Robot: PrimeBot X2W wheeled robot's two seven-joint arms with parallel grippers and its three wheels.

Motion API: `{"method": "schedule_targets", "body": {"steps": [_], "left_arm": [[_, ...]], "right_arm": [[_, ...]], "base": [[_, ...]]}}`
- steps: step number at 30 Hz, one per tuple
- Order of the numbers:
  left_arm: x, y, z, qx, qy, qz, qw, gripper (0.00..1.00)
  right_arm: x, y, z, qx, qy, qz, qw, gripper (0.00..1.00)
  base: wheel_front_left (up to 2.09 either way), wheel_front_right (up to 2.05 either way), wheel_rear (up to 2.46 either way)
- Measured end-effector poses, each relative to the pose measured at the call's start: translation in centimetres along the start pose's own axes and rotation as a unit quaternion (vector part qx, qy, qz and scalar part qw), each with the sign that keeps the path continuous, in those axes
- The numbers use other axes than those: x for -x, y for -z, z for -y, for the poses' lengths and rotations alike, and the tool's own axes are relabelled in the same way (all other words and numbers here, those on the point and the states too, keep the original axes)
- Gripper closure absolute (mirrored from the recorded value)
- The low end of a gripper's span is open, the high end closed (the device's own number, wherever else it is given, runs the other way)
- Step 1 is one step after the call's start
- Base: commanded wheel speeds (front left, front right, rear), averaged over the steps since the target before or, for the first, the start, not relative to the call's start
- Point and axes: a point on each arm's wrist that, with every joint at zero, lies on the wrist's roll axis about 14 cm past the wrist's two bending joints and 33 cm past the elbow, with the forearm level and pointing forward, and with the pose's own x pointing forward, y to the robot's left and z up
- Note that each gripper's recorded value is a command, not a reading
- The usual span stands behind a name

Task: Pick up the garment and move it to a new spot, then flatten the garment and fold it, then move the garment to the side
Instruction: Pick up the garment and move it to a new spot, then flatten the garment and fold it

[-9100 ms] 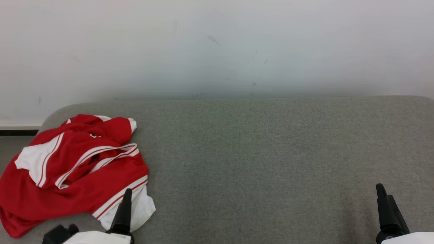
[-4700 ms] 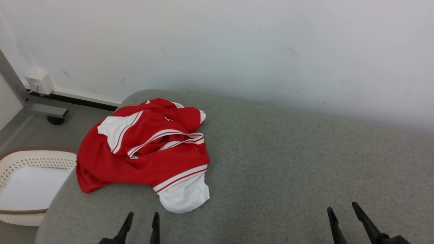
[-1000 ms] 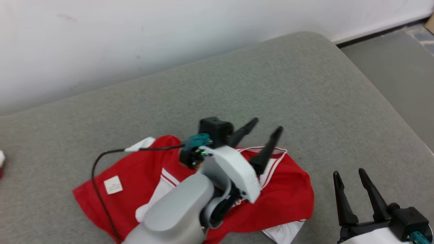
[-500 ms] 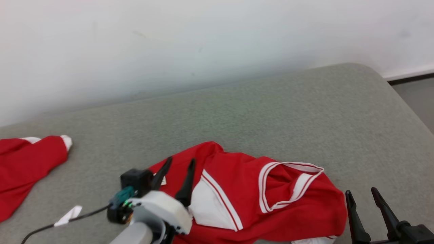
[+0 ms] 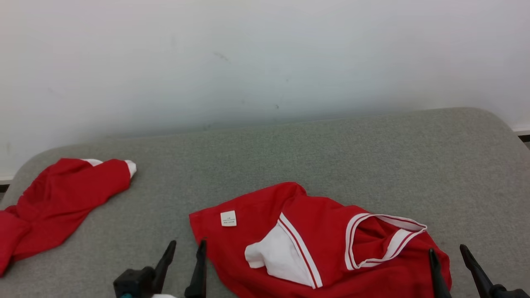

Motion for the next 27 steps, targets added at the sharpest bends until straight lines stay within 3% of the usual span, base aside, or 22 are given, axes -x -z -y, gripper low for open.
{"method": "schedule_targets", "body": {"steps": [13,27], "left_arm": [[4.7,0.1,-2.3,-0.020,-0.047,0.023,0.998,0.00],[5.6,0.3,-3.4,-0.022,-0.057,0.024,0.998,0.00]], "right_arm": [[-0.2,-0.6,-1.2,0.000,-0.018,0.010,1.000,0.00],[-0.2,-0.5,-1.6,0.001,-0.024,0.010,1.000,0.00]], "base": [[0.00,0.00,0.00],[0.00,0.00,0.00]]}}
